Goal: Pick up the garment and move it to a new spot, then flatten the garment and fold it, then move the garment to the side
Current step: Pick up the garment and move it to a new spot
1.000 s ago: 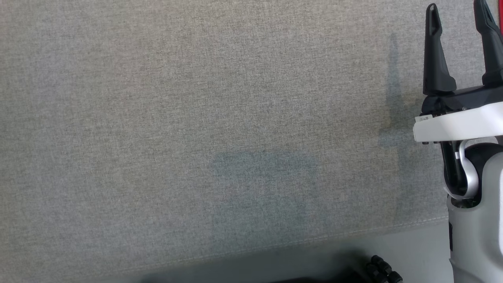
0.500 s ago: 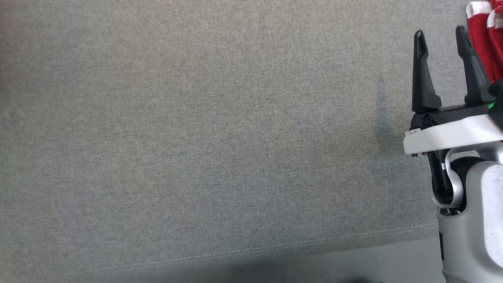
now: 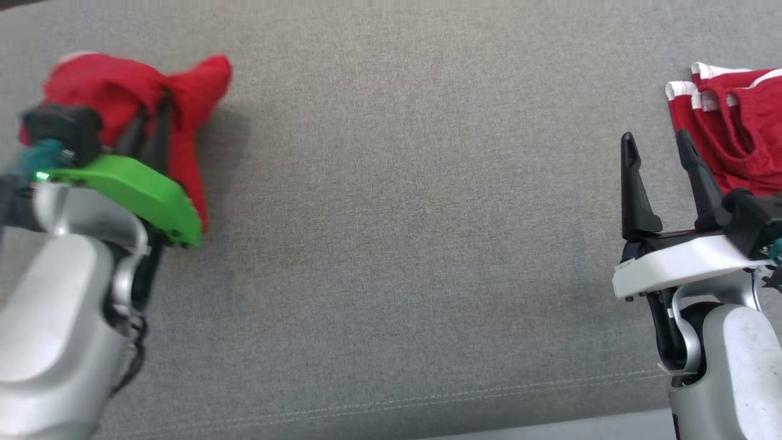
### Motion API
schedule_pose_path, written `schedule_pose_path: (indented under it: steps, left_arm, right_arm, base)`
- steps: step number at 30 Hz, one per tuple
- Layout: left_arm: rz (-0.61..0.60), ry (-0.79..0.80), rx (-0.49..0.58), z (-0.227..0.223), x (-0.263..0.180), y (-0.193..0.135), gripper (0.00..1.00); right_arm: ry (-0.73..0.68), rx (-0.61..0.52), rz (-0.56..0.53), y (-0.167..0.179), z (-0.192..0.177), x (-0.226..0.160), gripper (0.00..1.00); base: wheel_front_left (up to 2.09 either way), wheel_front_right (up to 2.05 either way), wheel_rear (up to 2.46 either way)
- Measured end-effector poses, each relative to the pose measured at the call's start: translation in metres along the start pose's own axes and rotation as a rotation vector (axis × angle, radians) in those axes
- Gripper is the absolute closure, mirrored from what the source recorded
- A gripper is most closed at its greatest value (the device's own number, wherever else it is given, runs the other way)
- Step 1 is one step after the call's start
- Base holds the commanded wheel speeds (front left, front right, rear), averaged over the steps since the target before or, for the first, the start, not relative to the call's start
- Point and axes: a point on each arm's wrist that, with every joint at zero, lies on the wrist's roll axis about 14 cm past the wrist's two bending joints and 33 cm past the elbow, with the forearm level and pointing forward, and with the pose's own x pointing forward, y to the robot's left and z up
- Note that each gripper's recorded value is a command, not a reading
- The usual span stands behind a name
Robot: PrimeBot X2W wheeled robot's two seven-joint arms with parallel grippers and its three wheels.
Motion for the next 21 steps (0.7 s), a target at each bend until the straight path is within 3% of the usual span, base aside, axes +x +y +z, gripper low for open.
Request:
schedule_pose_path:
  steps: [9,21]
  left_arm:
    - [-0.191,0.112,-0.093,-0.058,0.006,-0.118,1.00]
    - [-0.339,0.158,-0.146,-0.078,0.032,-0.210,1.00]
  right_arm:
    - [-0.049,0.039,0.022,0.008,0.021,-0.016,0.00]
    - [-0.065,0.060,-0.019,-0.007,0.029,-0.041,0.00]
  base:
    - [0.00,0.00,0.00]
    - [0.00,0.00,0.00]
